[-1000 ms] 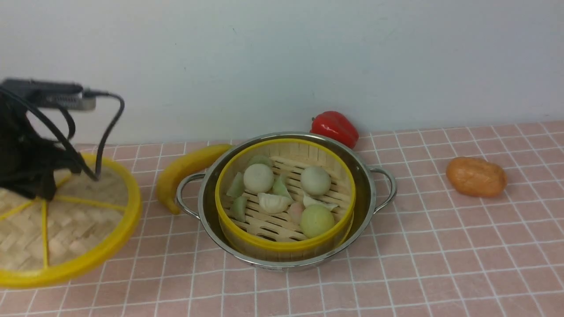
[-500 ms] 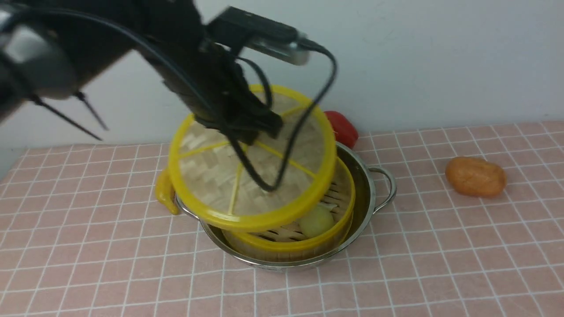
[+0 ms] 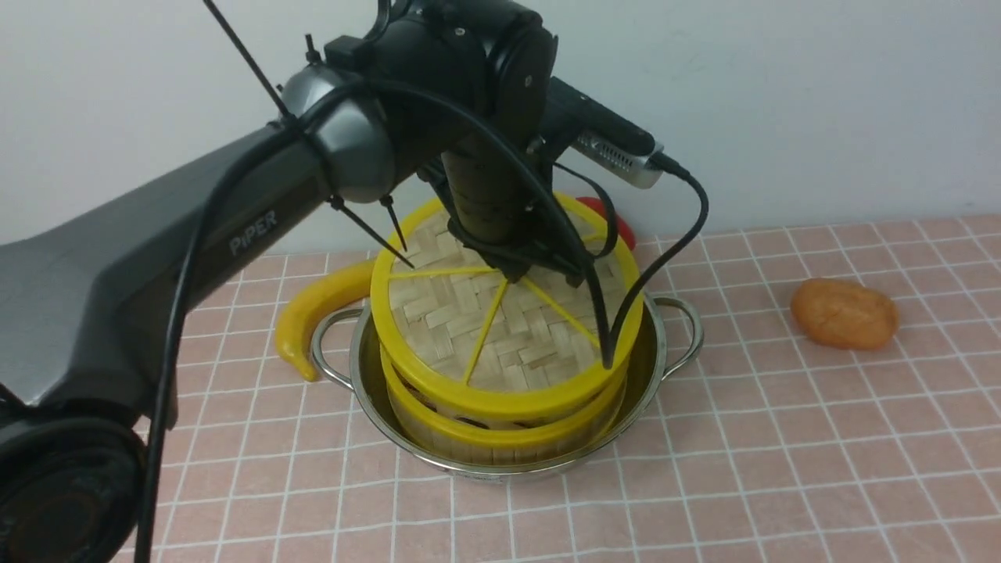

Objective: Place the steamer in the pot on the pink tablecloth, and put the lid on the steamer.
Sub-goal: 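Place the yellow bamboo steamer lid onto the steamer in the pot with the left gripper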

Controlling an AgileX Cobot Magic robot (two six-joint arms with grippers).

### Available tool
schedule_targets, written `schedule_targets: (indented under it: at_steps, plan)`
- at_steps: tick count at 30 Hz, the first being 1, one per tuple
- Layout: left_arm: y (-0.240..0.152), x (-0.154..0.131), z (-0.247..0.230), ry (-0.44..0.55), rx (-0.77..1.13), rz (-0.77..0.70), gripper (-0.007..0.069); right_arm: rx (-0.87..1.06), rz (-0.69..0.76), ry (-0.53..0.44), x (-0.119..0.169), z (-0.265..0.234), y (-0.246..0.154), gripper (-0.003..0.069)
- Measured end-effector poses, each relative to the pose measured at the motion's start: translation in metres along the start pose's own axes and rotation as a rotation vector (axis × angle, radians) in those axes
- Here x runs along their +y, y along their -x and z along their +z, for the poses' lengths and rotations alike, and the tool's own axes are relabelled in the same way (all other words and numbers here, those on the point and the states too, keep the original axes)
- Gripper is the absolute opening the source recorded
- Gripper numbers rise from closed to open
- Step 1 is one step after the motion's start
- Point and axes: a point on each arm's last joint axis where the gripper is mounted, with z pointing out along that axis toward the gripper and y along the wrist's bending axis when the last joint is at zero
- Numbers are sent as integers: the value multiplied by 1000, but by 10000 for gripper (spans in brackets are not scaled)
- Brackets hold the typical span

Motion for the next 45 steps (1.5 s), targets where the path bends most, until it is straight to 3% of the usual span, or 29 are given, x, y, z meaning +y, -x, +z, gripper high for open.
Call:
schedule_targets:
  at_steps: [8, 18, 26, 45]
  plan:
    - [0, -2, 16, -3, 44, 6, 123, 1, 5, 11, 1, 0, 0, 419]
    - [-4, 15, 19, -8, 51, -40, 123, 3, 10, 21, 2, 0, 0, 419]
    - [-1, 10, 19, -79, 23, -75, 123, 4, 14, 30, 3, 0, 0, 419]
    - [0, 7, 37, -83, 35, -70, 123, 5, 30, 41, 4, 0, 0, 419]
